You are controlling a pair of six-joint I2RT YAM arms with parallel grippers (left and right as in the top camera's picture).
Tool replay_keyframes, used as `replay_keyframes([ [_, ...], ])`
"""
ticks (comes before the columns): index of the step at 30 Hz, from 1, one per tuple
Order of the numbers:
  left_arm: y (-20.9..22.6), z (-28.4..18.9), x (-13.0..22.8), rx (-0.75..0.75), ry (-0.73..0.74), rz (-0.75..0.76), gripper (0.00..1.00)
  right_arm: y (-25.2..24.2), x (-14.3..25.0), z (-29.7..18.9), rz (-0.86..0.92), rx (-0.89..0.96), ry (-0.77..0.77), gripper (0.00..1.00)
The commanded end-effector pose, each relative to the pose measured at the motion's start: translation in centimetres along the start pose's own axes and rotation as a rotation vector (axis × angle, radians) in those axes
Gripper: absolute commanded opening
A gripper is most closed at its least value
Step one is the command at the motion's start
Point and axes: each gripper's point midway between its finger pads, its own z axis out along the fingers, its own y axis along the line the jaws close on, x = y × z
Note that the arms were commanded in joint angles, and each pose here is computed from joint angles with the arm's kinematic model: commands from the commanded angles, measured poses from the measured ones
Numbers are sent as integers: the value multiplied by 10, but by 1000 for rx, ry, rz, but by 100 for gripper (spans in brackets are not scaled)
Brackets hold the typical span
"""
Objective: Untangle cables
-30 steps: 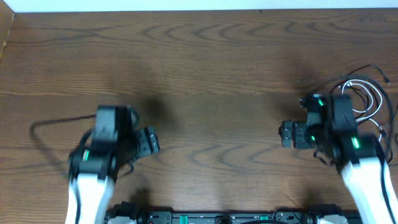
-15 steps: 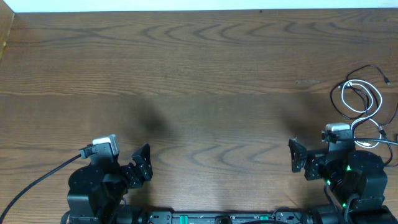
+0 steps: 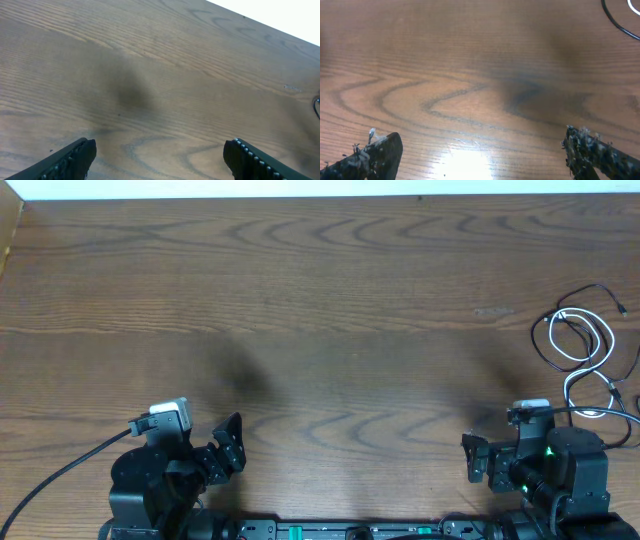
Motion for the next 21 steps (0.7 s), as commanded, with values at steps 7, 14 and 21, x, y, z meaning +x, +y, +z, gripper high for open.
replay_keyframes([
  [7,1,1,3,1,7,17,86,-1,1,-1,-1,6,-15,99],
  [14,1,1,3,1,7,17,86,-14,-10,-26,-11,84,-204,99],
  [21,1,1,3,1,7,17,86,-8,-46,-47,-200,94,-505,99],
])
